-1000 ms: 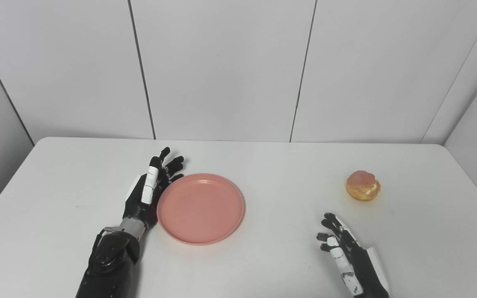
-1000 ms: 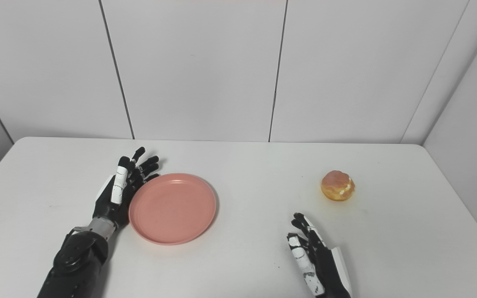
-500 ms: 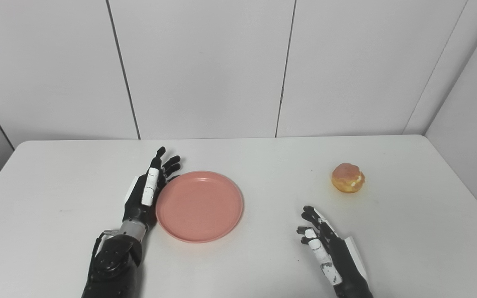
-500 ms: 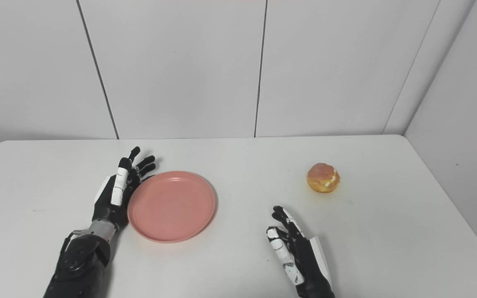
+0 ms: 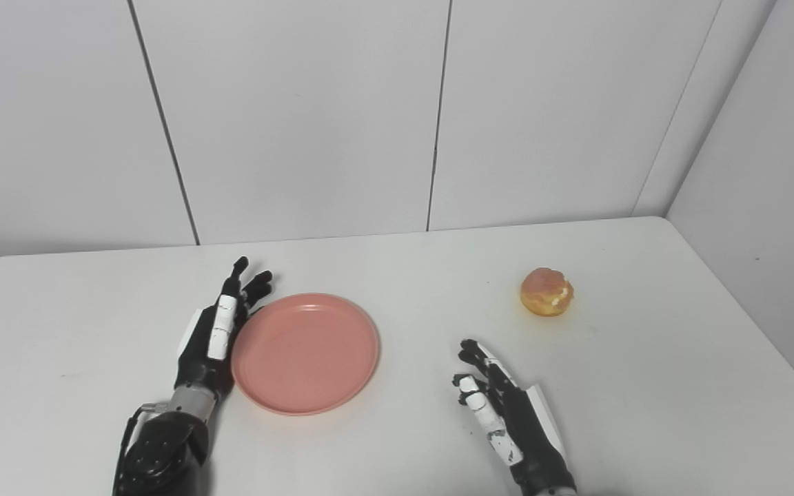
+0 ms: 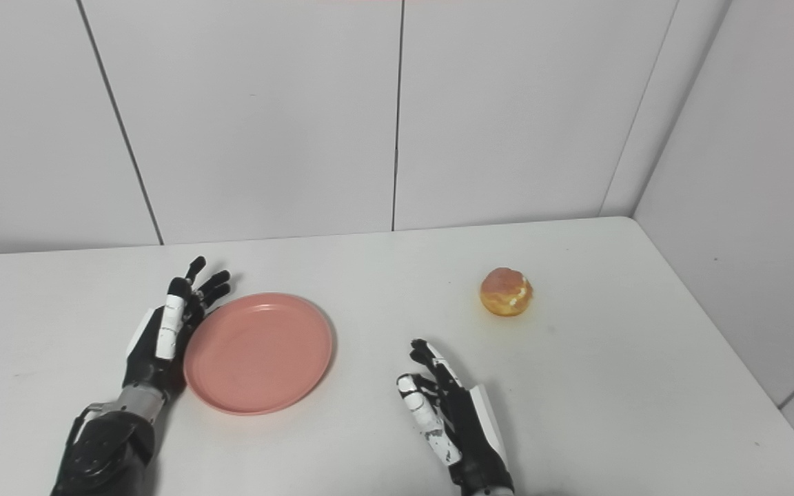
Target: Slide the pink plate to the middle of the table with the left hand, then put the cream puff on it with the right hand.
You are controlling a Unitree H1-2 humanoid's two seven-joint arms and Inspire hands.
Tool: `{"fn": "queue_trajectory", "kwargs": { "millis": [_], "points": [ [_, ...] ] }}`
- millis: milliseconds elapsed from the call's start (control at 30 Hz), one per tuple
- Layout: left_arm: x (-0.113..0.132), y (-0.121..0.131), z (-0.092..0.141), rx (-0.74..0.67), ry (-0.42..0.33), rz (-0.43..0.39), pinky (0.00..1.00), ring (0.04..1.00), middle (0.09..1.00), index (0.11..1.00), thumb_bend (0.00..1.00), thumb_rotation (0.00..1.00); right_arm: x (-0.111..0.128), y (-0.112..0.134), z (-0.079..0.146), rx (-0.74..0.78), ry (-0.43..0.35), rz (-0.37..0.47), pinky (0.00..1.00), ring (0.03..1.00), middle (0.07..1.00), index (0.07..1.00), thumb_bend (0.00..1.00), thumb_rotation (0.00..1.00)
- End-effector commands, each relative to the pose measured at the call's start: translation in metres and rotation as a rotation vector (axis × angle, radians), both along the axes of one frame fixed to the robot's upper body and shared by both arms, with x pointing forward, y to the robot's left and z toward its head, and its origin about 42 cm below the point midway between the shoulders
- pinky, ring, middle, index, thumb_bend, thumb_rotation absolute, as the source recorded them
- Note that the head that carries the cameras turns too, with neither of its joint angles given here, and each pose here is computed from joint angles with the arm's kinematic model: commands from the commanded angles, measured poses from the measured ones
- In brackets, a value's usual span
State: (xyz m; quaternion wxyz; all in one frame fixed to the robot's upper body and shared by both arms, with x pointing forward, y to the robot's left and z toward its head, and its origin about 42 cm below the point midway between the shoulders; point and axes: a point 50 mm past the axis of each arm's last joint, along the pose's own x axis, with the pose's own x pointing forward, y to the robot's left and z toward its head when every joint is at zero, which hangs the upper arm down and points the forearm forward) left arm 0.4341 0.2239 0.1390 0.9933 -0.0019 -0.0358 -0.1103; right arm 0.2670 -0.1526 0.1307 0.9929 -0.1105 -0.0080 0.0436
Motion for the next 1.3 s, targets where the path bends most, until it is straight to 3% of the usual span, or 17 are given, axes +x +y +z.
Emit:
{"fn": "queue_trajectory", "kwargs": {
  "millis": [0,433,633,733,967,1100,1167,1267],
  "points": [
    [0.005,-0.009,0.003,-0.003,0.008,-0.045,0.84,0.91,0.897,0.978,0.96,0.95,-0.003,0.018,-0.011,0.017,0.076,0.071,0.73,0.789,0.887,0.886,0.82,1.0],
    [0.008,-0.017,0.007,0.008,0.006,-0.068,0.86,0.925,0.907,0.98,0.95,0.96,-0.003,0.016,-0.013,0.002,0.073,0.068,0.72,0.786,0.884,0.885,0.82,1.0],
    [0.01,-0.021,0.011,0.004,0.002,-0.056,0.86,0.926,0.901,0.988,0.96,0.96,-0.005,0.009,-0.014,-0.034,0.047,0.048,0.66,0.776,0.879,0.885,0.76,1.0],
    [0.011,-0.021,0.009,-0.003,0.005,-0.052,0.86,0.933,0.906,0.983,0.95,0.96,-0.007,0.002,-0.006,-0.076,-0.017,0.005,0.63,0.77,0.856,0.886,0.78,1.0],
    [0.014,-0.024,0.008,-0.002,0.015,-0.061,0.86,0.925,0.904,0.991,0.95,0.97,-0.016,-0.013,0.044,-0.274,-0.185,-0.062,0.69,0.788,0.85,0.887,0.86,0.99],
    [0.016,-0.027,0.006,-0.008,0.013,-0.069,0.85,0.929,0.911,0.996,0.93,0.97,-0.016,-0.027,0.071,-0.407,-0.268,-0.087,0.64,0.767,0.849,0.889,0.94,0.79],
    [0.017,-0.027,0.004,-0.011,0.012,-0.07,0.85,0.928,0.911,0.995,0.93,0.97,-0.015,-0.033,0.083,-0.446,-0.297,-0.098,0.63,0.764,0.852,0.891,0.96,0.75],
    [0.017,-0.027,0.003,-0.014,0.019,-0.063,0.84,0.928,0.907,0.993,0.94,0.97,-0.01,-0.044,0.101,-0.487,-0.329,-0.095,0.66,0.794,0.881,0.908,0.99,0.55]
  ]
}}
